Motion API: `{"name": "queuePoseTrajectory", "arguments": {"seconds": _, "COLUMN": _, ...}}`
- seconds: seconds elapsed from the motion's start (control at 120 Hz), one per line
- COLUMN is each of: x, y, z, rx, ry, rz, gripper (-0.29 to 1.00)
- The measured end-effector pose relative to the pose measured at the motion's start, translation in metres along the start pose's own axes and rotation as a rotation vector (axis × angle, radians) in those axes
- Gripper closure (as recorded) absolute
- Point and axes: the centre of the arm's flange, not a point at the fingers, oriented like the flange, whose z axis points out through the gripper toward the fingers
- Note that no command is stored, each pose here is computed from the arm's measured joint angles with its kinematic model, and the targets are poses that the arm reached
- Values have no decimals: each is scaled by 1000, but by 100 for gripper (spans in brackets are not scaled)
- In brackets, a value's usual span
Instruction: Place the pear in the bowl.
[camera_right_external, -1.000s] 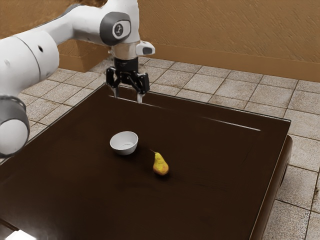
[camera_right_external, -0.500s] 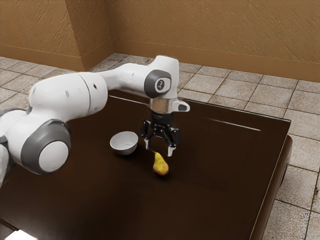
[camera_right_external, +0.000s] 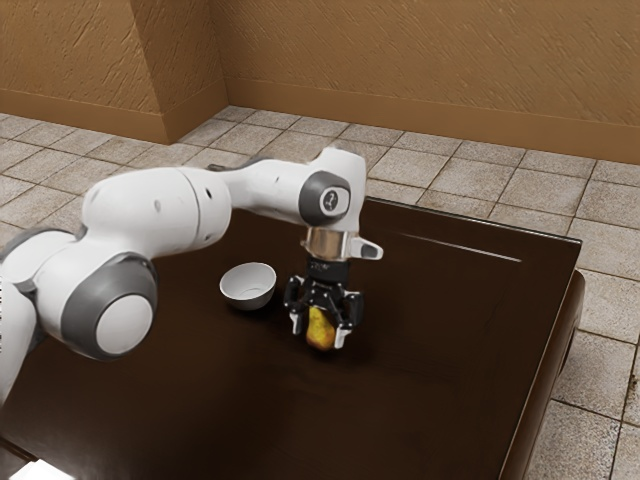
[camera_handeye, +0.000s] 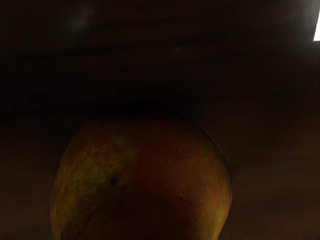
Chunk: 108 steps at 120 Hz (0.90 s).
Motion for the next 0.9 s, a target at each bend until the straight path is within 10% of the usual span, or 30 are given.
{"name": "queuePoseTrajectory", "arguments": {"seconds": 0.55, "x": -1, "y": -10, "z": -19, "rx": 18, "ry": 60, "rz": -14, "gripper": 68}}
{"name": "queuePoseTrajectory", "arguments": {"seconds": 0.9, "x": -62, "y": -98, "z": -121, "rx": 61, "ry": 159, "rz": -166, "gripper": 69}}
